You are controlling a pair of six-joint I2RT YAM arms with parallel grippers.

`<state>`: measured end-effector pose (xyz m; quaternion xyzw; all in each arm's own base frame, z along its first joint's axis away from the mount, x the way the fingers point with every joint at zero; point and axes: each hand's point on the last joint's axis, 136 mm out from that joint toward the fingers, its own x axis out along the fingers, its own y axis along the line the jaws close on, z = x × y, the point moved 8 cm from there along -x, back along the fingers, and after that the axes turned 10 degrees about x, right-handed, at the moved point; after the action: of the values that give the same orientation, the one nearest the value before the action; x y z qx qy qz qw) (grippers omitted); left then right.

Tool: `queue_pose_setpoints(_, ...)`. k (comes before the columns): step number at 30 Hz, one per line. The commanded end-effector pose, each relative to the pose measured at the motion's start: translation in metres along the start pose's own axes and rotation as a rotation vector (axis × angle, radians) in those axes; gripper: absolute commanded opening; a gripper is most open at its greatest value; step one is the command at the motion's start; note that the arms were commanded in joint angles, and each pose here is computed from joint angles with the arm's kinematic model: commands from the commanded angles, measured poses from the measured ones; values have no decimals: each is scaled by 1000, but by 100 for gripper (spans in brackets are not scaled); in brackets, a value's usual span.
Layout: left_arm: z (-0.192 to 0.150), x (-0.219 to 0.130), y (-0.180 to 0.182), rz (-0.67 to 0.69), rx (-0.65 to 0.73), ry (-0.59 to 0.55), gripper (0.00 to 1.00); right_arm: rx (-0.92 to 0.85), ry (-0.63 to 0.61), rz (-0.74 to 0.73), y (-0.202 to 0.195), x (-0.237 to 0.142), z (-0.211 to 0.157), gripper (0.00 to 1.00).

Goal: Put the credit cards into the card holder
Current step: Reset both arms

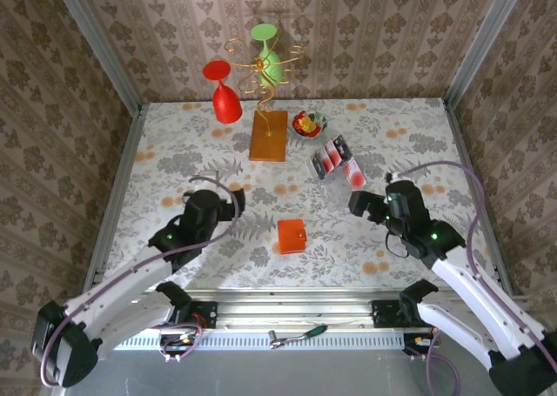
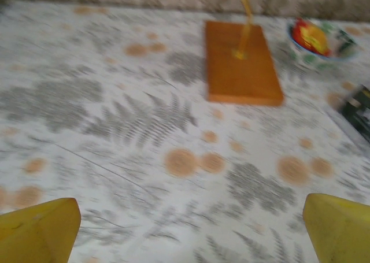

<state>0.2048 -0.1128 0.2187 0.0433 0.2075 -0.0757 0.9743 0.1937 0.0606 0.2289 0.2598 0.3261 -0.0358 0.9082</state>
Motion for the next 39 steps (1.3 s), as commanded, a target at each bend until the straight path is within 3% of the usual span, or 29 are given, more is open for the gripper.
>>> queue_pose_setpoints(1, 17, -7, 35, 225, 87, -126, 100, -11, -240, -204, -30, -7, 20, 100)
queue_pose_setpoints(4, 20, -1, 61, 335, 96, -174, 100, -5, -358, -239, -38, 5, 32, 100)
queue_pose_setpoints(7, 14, 12, 85, 424, 77, -196, 100, -13, -399, -343, -53, 22, 43, 100)
queue_pose_setpoints(11, -4, 33, 100, 458, 132, -104, 100, 40, -447, -588, -84, 42, 49, 100)
queue_pose_setpoints(15, -24, 54, 103, 472, 181, -75, 100, -29, -450, -669, -96, 64, 48, 100)
queue_pose_setpoints(20, -35, 82, 107, 448, 260, -93, 100, -120, -429, -587, -97, 90, 43, 100)
queue_pose_setpoints(23, -38, 95, 117, 442, 232, -108, 100, -148, -435, -491, -93, 98, 44, 100)
queue_pose_setpoints(27, -46, 110, 123, 346, 158, -115, 100, -142, -472, -358, -87, 103, 45, 100)
queue_pose_setpoints(31, -56, 126, 109, 233, 249, -111, 100, -118, -507, -276, -81, 110, 45, 100)
queue_pose_setpoints(34, -54, 130, 112, 207, 231, -93, 100, -157, -474, -245, -76, 116, 48, 100)
queue_pose_setpoints(39, -52, 135, 117, 144, 200, -65, 100, -173, -574, -190, -85, 118, 42, 100)
